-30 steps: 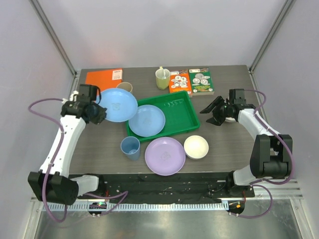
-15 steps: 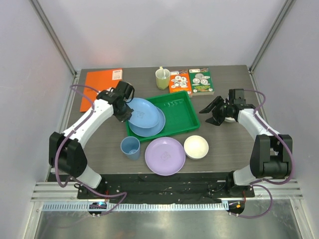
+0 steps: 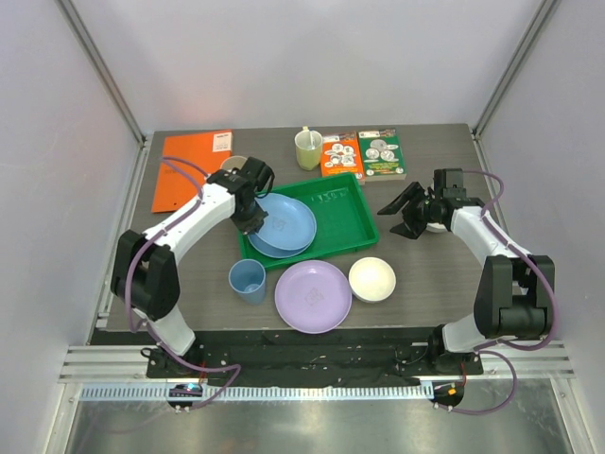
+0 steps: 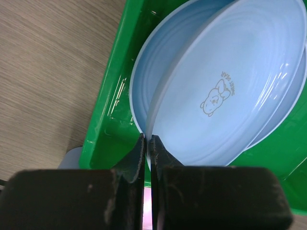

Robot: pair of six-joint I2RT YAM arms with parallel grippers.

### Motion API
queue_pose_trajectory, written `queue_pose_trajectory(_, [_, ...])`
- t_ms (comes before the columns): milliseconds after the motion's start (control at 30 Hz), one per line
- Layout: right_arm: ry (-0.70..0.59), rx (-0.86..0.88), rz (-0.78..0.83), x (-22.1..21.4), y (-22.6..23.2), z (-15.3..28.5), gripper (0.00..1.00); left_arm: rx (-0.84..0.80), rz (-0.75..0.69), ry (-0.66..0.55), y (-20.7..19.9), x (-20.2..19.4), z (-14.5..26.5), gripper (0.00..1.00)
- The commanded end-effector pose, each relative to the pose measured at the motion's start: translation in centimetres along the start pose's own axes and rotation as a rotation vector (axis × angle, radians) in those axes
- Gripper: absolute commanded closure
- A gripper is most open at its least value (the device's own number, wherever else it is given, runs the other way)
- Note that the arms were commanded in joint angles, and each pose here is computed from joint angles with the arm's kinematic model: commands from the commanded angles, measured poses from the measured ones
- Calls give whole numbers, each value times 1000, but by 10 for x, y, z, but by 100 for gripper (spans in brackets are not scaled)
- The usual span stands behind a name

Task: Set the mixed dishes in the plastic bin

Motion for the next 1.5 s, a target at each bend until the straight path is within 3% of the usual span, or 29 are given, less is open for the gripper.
queue_pose_trajectory(0, [-10, 26, 11, 6, 12, 1, 34, -59, 3, -52, -15, 13, 10, 99])
queue_pose_trajectory(133, [-5, 28, 21, 10, 16, -2, 34, -45, -19, -54, -14, 13, 8, 93])
queue_pose_trajectory(167, [-10, 30, 28, 12, 18, -2, 34, -36, -25, -48, -12, 12, 7, 85])
queue_pose_trajectory(233, [-8, 23, 25, 12, 18, -2, 34, -30, -47, -40, -11, 11, 7, 78])
queue_pose_trajectory(367, [-3, 14, 25, 12, 15, -4, 34, 1, -74, -33, -4, 9, 6, 47])
queue_pose_trajectory(400, [-3, 13, 22, 12, 15, -4, 34, 8, -78, -30, -3, 8, 4, 45])
queue_pose_trajectory(533, [-2, 45, 67, 12, 23, -1, 34, 23, -85, -29, 1, 7, 5, 44])
queue_pose_trajectory(633, [-32, 59, 255, 2, 56, 12, 32, 15, -84, -53, 2, 12, 16, 44])
queue_pose_trajectory(700, [-53, 101, 375, -12, 95, 23, 28, -7, -71, -105, 2, 23, 31, 38])
queue_pose_trajectory(867, [-55, 187, 446, -39, 142, 25, 25, -49, -48, -188, 1, 42, 54, 25])
queue_pose_trajectory(1133, [134, 120, 607, -117, 115, 3, 24, 28, -43, -180, 35, 33, 60, 20])
queue_pose_trajectory(1267, [241, 26, 711, -162, 78, -11, 25, -75, -3, -217, 50, 36, 78, 17])
queue_pose_trajectory(1467, [238, -70, 886, -185, 56, -20, 25, -158, 61, -257, 68, 35, 86, 16])
Point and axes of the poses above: each gripper's point midway between its finger pads, its own z axis back along the fingers, its own y axis along the line the jaws close on, x = y × z, the point moved 5 cm from there along z, back along the fingers, and after that the axes turned 5 degrees about -z, right-handed, at the moved point
